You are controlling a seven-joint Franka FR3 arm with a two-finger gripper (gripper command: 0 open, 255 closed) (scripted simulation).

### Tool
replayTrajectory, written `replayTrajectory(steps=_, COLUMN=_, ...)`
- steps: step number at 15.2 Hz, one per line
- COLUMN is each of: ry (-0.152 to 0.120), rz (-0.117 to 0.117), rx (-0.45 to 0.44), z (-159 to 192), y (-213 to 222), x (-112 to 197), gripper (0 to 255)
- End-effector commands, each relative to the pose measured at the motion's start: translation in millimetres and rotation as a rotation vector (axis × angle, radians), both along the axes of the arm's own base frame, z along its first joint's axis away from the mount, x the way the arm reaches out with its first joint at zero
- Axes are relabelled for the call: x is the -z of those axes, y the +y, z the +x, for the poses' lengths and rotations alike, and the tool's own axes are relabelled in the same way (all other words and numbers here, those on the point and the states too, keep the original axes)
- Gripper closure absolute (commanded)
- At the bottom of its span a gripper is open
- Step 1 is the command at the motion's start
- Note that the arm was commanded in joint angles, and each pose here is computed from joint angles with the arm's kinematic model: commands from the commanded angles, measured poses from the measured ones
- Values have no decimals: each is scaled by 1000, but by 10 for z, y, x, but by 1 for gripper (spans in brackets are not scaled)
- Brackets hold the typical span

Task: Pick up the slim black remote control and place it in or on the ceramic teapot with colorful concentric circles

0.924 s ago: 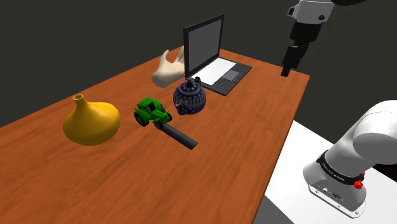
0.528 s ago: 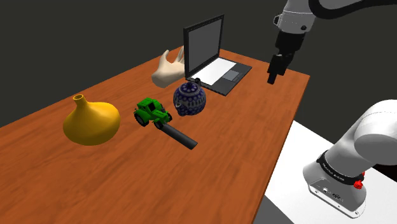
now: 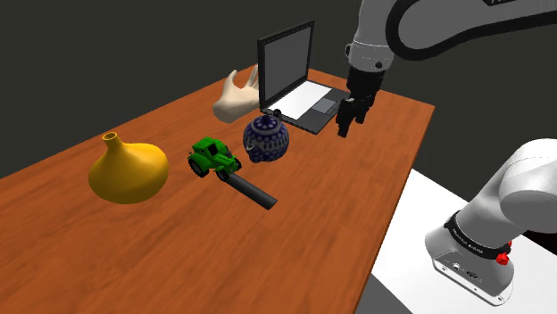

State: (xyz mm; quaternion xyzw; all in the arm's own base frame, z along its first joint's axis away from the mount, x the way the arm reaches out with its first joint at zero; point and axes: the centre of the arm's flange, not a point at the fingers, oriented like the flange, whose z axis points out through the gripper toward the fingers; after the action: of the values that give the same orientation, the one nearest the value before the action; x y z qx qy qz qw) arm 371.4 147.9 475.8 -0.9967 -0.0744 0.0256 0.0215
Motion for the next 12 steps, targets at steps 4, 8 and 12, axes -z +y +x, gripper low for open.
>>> replayTrajectory(steps=4, ry=-7, rz=10, rx=-8, z=209, y=541, x=296, gripper=0)
replayTrajectory(steps=8, ry=-13, rz=18, rx=-15, z=377, y=979, x=512, gripper=0)
replayTrajectory(steps=12, ry=-18, rz=25, rx=-22, z=542, y=1420, x=724, gripper=0)
